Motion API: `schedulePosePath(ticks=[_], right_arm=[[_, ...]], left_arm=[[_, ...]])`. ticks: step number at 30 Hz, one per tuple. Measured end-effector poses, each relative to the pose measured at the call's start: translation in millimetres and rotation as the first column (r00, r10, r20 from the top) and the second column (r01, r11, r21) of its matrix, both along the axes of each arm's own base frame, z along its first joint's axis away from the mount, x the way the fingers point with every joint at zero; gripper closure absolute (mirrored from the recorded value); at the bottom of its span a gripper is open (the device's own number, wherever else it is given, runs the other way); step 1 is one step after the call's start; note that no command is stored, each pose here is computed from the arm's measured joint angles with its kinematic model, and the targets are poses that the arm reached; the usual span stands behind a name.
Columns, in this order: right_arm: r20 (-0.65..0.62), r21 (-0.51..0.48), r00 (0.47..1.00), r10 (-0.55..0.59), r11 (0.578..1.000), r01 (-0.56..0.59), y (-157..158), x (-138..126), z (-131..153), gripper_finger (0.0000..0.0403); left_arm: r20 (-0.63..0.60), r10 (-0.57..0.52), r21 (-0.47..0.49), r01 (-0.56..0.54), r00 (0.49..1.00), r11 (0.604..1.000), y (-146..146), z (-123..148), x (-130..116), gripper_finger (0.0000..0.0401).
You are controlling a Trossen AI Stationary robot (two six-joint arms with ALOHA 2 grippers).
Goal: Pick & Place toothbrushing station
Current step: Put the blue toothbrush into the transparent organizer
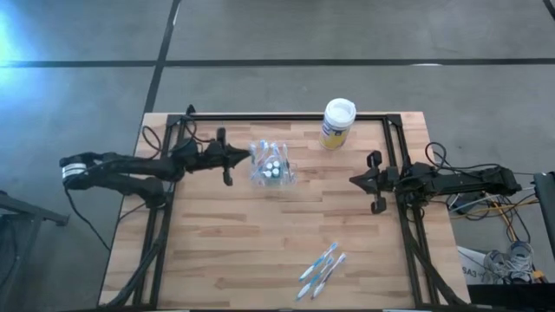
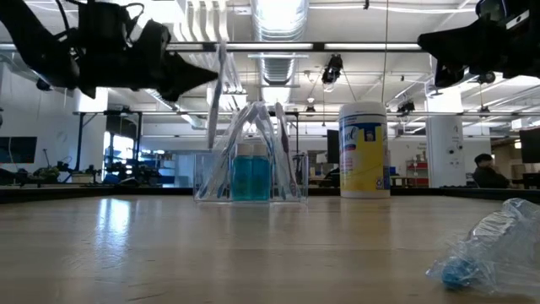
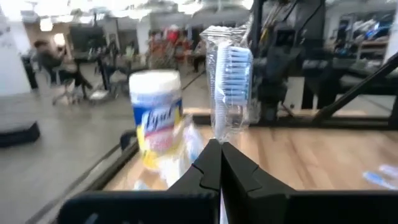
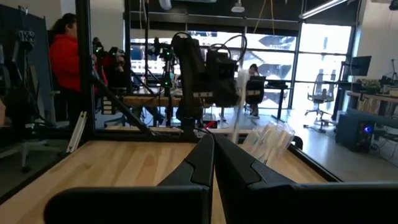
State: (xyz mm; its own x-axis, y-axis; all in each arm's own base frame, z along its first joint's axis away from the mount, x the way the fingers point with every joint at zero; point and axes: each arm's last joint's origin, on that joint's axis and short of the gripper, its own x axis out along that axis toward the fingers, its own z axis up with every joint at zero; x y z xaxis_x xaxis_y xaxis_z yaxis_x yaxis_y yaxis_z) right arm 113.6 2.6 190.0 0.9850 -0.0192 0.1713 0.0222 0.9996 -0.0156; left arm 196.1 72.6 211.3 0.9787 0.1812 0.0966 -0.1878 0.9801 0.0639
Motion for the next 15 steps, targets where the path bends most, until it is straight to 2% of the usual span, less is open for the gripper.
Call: schedulePosePath(ticks=[15], right_arm=[[0.000,-0.004,1.000,-0.003,1.000,0.003,-0.1,0.0,0.1,0.0394]], left_arm=[[-0.099,0.022,-0.016,-0.023,0.995,1.000,7.4,-34.8,18.6,0.0401]])
